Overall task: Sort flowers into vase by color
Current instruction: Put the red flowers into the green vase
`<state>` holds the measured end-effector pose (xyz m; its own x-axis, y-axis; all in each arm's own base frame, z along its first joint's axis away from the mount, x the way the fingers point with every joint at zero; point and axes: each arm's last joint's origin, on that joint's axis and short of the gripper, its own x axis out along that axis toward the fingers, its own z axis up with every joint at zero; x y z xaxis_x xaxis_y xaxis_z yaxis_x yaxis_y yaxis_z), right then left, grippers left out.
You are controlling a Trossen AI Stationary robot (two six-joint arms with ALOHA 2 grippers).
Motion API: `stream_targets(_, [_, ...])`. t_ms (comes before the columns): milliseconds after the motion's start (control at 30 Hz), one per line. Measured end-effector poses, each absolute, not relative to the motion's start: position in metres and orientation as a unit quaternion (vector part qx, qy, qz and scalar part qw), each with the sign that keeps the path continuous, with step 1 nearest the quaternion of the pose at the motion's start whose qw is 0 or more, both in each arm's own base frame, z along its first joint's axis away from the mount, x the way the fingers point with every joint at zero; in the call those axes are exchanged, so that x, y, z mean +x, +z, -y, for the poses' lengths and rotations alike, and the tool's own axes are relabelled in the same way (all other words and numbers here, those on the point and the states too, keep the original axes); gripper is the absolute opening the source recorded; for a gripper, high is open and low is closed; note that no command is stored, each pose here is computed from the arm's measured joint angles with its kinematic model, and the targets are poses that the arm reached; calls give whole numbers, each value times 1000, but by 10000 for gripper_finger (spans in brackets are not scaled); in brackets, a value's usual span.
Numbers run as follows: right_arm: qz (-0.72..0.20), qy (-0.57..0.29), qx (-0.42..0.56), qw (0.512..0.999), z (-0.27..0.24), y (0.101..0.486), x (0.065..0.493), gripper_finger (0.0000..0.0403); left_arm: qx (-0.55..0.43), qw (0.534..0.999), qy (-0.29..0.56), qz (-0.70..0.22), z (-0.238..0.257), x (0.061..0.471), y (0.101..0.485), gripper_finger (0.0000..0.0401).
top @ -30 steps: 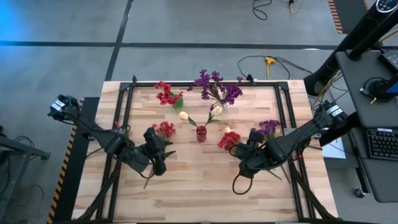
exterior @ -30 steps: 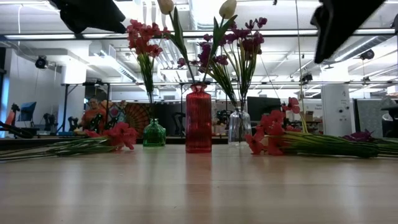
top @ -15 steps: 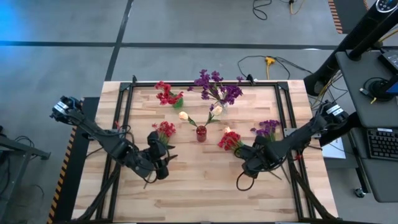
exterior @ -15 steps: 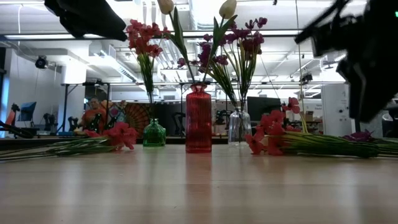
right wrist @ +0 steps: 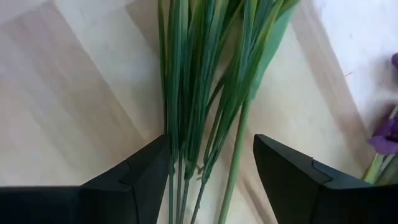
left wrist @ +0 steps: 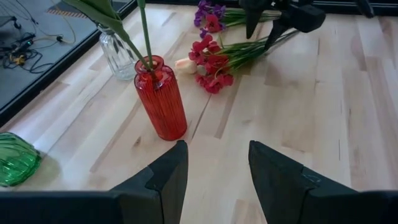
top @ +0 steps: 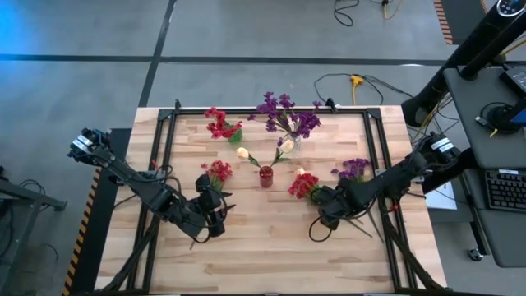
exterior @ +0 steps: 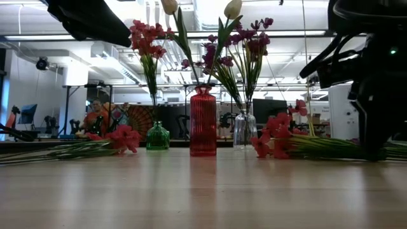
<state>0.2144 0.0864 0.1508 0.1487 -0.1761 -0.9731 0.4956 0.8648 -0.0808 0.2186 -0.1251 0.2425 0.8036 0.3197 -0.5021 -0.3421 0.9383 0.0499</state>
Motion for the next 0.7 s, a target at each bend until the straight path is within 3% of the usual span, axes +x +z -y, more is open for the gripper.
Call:
stream_targets(200, [-601, -218, 133, 758, -84, 148, 217, 221, -22, 949, 174, -260, 125, 219, 243, 152])
stream_targets(400, [-581, -205, 150, 773, -82, 138, 218, 193, -22, 949, 174, -260, 125, 219, 243, 152])
stream_targets(700, [-569, -211, 159, 778, -82, 135, 218, 98, -21, 949, 175, -260, 125, 219, 243, 152])
